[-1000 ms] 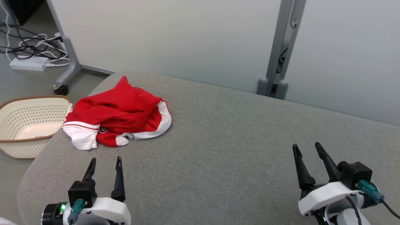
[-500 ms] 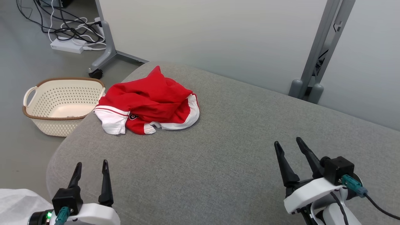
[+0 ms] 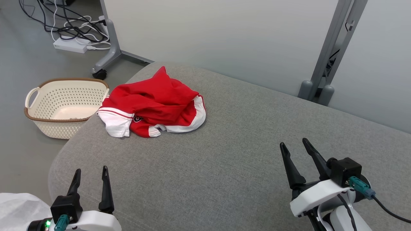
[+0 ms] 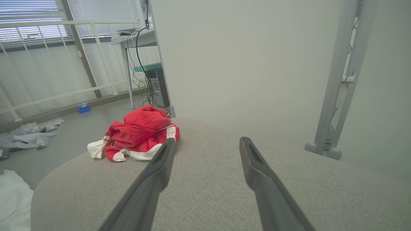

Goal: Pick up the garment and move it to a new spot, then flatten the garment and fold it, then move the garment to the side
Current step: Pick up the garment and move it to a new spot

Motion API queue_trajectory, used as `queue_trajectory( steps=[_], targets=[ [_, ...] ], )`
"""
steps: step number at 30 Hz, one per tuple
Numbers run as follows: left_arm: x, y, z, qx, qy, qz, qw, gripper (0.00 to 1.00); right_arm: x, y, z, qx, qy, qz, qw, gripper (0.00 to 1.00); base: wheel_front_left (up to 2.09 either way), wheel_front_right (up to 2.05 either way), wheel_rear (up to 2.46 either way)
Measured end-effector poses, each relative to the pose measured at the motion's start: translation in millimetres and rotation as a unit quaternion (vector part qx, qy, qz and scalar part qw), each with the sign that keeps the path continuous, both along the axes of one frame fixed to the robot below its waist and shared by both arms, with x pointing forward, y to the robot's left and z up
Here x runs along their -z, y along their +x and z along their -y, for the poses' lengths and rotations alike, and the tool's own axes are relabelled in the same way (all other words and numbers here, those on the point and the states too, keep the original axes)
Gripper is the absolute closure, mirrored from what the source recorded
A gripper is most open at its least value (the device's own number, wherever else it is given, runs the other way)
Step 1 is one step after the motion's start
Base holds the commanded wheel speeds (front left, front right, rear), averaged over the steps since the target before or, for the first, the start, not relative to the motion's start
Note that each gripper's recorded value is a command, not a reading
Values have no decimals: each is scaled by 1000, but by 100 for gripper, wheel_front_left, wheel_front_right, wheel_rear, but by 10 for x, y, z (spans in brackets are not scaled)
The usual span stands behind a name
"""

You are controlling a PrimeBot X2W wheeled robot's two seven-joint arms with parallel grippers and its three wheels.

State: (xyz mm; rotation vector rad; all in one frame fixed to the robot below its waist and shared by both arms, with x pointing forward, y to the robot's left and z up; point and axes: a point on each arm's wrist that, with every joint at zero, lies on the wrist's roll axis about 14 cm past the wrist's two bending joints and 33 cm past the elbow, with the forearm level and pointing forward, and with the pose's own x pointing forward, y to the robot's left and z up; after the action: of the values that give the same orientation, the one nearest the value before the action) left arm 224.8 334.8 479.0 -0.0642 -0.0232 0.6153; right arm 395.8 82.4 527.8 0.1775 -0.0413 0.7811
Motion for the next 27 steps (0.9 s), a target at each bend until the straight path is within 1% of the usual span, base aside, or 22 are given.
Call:
queue_trajectory(
  steps=[3,6,11,16,20,22,24,25,27],
  targets=[
    [0,9,10,3,-1,2,1000,0,-14,2,29,4,0,2,1000,0,0,0,0],
    [27,-18,-31,-6,-16,6,1000,0,-10,-3,55,8,0,1,1000,0,0,0,0],
    [-47,9,-101,-11,-16,18,1000,0,-28,11,90,13,5,3,1000,0,0,0,0],
    [-196,141,-209,-7,-13,38,999,0,-76,-19,14,-3,3,24,1000,0,0,0,0],
    [-354,438,-337,-1,-9,50,999,0,-87,123,46,-9,-4,43,999,0,0,0,0],
    [-342,677,-349,20,-6,33,999,0,-93,248,87,-9,-6,52,999,0,0,0,0],
    [-361,943,-412,33,-15,16,999,0,-80,371,117,-9,-7,60,998,0,0,0,0],
    [-361,943,-412,33,-15,16,999,0,-80,371,117,-9,-7,60,998,0,0,0,0],
    [-423,1204,-507,48,-9,-8,999,0,-58,497,159,-7,-7,65,998,0,0,0,0]
  ],
)
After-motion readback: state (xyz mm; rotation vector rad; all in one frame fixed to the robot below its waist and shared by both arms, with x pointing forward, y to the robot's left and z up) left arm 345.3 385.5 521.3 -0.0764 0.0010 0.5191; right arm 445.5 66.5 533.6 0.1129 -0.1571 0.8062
